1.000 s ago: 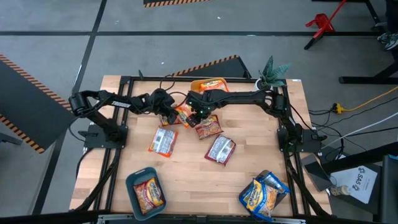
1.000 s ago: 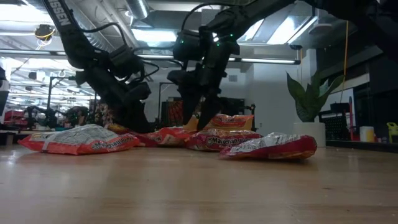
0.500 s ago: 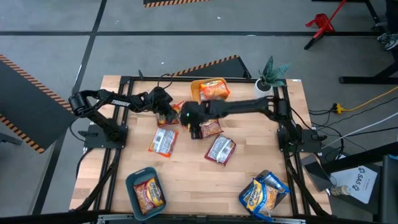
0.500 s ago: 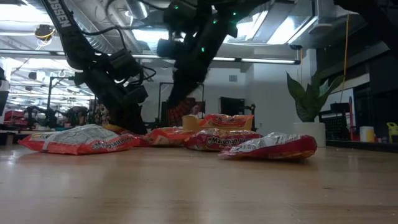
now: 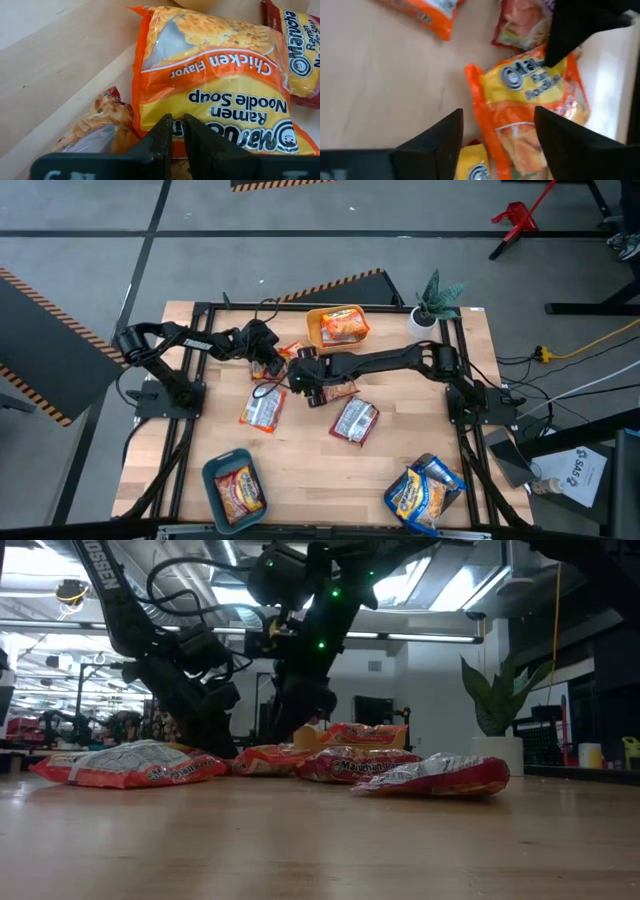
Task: Sort Maruchan noodles
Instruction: Put the orange noodle pack into the yellow bin
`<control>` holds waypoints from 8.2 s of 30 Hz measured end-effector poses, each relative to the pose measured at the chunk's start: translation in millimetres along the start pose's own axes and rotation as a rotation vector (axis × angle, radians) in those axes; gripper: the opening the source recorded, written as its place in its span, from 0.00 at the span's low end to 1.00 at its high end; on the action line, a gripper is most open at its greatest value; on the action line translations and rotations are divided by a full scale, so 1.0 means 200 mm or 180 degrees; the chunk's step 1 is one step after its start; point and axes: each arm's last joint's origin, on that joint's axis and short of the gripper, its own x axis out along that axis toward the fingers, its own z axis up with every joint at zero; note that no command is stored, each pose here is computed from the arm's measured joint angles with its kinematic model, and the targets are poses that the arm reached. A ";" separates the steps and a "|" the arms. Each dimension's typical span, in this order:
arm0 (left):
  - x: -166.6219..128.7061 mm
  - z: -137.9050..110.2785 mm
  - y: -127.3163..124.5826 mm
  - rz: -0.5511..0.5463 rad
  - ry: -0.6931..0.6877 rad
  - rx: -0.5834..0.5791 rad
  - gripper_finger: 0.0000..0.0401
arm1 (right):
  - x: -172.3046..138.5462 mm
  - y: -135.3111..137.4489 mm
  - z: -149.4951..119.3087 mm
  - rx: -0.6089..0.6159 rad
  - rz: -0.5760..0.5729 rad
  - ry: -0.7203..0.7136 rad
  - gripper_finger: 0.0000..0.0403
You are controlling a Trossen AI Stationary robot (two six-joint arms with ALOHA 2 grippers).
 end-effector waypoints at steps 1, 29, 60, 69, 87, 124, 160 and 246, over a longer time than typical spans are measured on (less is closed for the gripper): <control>0.00 0.00 0.00 -0.0001 0.0000 -0.0014 0.11 | 0.00 -0.01 0.00 -0.0015 -0.0013 -0.0012 0.61; 0.00 0.00 -0.01 -0.0114 0.0042 -0.0053 0.11 | 0.28 -0.04 -0.09 -0.0093 -0.0337 0.0229 0.83; -0.46 0.09 -0.17 -0.0541 -0.0576 -0.0260 0.11 | 0.17 0.14 0.02 -0.0335 -0.0787 0.0324 0.01; -0.61 0.09 -0.20 -0.0605 -0.0972 -0.0250 0.11 | -0.14 -0.07 0.26 0.0097 -0.1045 -0.0262 0.00; -0.69 0.08 -0.22 -0.0650 -0.1149 -0.0261 0.11 | -0.40 -0.59 0.03 0.1553 -0.0791 0.0514 0.00; -0.69 0.08 -0.21 -0.0529 -0.1156 -0.0283 0.11 | -0.54 -0.86 -0.20 0.3237 -0.0530 0.0449 0.00; -0.69 0.08 -0.21 -0.0430 -0.1194 -0.0304 0.11 | -0.42 -0.90 -0.22 0.4211 -0.0289 0.0319 0.00; -0.68 0.06 -0.19 -0.0211 -0.1077 -0.0113 0.18 | -0.56 -0.85 -0.26 0.3075 0.0365 0.0600 0.44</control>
